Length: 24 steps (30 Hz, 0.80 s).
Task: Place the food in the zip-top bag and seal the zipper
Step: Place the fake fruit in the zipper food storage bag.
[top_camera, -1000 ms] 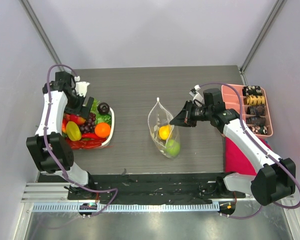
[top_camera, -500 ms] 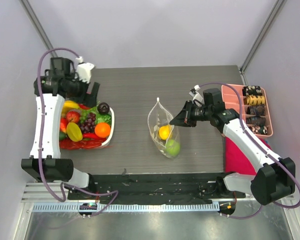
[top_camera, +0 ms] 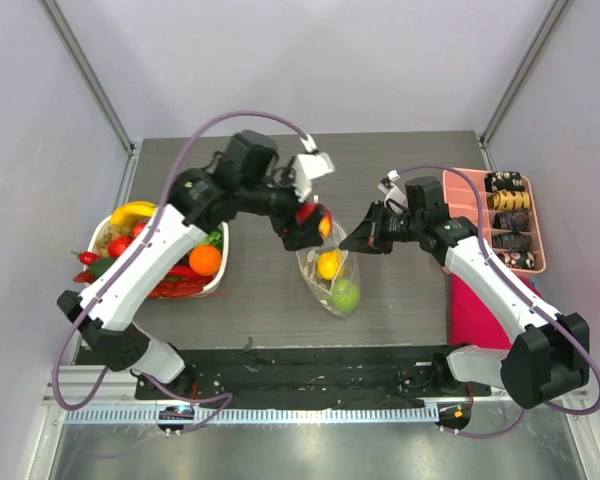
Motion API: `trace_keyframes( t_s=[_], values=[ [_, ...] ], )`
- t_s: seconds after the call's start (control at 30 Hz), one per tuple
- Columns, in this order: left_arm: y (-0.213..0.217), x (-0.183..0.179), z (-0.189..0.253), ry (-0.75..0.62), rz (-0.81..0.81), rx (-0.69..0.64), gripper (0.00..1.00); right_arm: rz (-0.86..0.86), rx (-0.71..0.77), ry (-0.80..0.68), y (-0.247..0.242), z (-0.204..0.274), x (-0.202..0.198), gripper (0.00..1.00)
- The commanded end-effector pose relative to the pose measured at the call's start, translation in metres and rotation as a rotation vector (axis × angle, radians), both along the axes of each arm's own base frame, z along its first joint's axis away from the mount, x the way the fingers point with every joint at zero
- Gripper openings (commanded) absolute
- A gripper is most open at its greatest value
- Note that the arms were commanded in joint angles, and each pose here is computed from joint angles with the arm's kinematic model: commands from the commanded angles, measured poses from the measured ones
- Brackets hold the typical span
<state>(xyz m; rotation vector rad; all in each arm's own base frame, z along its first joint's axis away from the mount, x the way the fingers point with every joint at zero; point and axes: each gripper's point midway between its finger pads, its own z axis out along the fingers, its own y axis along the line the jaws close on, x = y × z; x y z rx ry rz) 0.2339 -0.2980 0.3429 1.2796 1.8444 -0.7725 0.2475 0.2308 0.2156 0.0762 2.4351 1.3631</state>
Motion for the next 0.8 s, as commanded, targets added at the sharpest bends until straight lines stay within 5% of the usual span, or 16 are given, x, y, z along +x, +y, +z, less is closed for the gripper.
trace_keyframes(
  t_s=[0.0, 0.23, 0.37, 0.63, 0.77],
  values=[
    [-0.045, 0.002, -0.035, -0.019, -0.071, 0.032, 0.84, 0.008, 0.014, -0.070, 0.002, 0.019, 0.005, 0.01],
    [-0.037, 0.015, -0.109, 0.047, -0.012, 0.207, 0.87, 0.018, 0.027, -0.076, 0.001, 0.026, -0.001, 0.01],
    [-0.034, 0.015, -0.121, 0.053, -0.001, 0.268, 0.98, 0.018, 0.029, -0.071, 0.001, 0.026, -0.002, 0.01],
    [-0.014, 0.007, -0.048, -0.044, -0.016, 0.199, 1.00, 0.018, 0.020, -0.082, -0.001, 0.026, -0.002, 0.01],
    [0.039, 0.000, -0.024, -0.001, 0.021, 0.204, 1.00, 0.019, 0.013, -0.090, -0.002, 0.025, -0.003, 0.01]
  ],
)
